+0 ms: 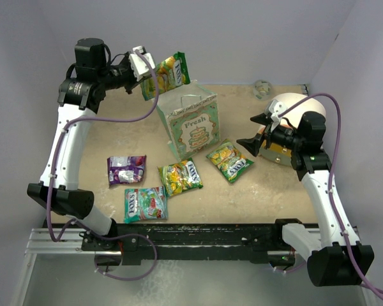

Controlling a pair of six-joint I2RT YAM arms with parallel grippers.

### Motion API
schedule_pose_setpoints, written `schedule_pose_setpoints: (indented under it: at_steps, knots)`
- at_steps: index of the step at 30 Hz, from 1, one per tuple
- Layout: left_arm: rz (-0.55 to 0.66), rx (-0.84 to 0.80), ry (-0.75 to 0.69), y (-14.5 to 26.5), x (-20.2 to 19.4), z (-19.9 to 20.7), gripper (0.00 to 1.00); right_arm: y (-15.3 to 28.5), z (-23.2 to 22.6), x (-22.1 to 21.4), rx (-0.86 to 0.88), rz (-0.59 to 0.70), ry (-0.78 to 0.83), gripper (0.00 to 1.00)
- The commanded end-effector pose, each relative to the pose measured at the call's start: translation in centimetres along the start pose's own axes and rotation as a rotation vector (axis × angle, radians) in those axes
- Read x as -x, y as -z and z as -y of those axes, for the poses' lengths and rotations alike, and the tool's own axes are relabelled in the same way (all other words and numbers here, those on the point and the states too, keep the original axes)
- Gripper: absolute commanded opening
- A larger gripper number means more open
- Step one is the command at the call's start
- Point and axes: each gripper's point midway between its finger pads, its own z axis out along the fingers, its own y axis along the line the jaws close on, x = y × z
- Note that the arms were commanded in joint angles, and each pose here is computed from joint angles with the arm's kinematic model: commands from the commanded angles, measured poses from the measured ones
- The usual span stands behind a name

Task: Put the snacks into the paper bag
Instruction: Place the snack in the paper bag.

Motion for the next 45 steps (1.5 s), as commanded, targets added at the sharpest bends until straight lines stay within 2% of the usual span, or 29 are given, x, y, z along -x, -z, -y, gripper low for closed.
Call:
schedule_pose_setpoints:
  at_steps: [1,7,16,31,39,45]
  knots:
    - [0.058,0.049,-0.134,-0.4,2.0,-1.4,0.00,0.4,0.7,1.5,-0.033,0.025,0.057,1.00]
    - [0.030,0.020,-0.184,-2.1,1.1,-1.0,0.00,0.2,1.0,1.1,-0.038,0.017,0.050,1.00]
    - [-0.045,-0.074,-0.358,-4.3,-0.7,0.4,0.00,0.1,1.0,0.9,-0.035,0.016,0.048,1.00]
    - [-0.103,-0.163,-0.535,-7.8,-0.7,1.9,0.00,0.1,1.0,0.7,-0.037,0.014,0.047,1.00]
    - [-0.080,-0.181,-0.551,-9.9,-0.1,2.3,0.00,0.2,1.0,0.9,-0.041,0.017,0.053,1.00]
    - [-0.053,-0.207,-0.488,-10.8,-0.2,3.1,0.00,0.1,1.0,0.8,-0.040,0.017,0.052,1.00]
